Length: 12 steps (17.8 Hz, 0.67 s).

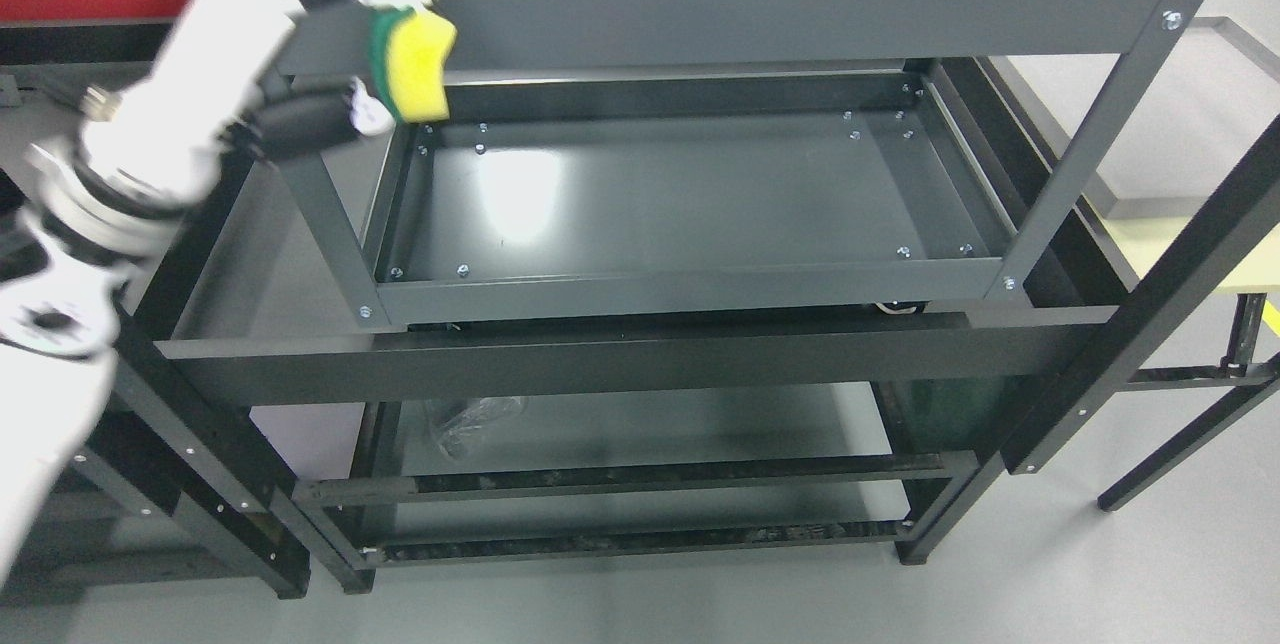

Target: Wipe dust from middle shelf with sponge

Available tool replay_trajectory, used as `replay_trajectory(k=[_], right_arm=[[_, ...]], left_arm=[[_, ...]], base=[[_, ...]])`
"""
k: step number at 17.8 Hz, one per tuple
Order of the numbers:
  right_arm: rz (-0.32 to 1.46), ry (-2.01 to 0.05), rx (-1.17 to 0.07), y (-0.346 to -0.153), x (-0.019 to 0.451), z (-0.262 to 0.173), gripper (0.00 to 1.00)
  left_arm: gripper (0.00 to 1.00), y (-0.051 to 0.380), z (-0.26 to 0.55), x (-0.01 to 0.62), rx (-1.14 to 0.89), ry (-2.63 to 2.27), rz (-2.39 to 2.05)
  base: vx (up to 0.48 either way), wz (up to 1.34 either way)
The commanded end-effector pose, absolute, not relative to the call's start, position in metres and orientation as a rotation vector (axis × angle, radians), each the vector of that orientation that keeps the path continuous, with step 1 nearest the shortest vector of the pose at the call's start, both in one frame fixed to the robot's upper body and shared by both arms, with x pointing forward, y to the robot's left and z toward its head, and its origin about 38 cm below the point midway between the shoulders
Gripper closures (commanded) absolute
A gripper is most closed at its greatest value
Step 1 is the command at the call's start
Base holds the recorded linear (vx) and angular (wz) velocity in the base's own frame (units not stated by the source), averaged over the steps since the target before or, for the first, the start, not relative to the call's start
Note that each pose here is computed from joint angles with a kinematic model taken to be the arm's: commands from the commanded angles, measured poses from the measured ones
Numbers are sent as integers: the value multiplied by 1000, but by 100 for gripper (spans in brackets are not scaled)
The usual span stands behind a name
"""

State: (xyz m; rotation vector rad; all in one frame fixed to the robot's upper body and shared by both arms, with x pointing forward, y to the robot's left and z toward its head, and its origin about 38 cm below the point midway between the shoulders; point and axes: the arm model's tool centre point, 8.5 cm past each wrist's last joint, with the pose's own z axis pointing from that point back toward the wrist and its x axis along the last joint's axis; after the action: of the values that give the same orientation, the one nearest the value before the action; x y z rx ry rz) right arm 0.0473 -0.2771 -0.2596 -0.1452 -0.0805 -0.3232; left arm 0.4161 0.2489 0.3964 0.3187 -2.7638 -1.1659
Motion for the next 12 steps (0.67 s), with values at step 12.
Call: replay_trajectory(k=[12], right_arm=[[-324, -29, -152, -287, 46, -259, 0]], left_arm=[[100, 154, 182, 423, -163, -2149, -44]], base=[[0, 0]])
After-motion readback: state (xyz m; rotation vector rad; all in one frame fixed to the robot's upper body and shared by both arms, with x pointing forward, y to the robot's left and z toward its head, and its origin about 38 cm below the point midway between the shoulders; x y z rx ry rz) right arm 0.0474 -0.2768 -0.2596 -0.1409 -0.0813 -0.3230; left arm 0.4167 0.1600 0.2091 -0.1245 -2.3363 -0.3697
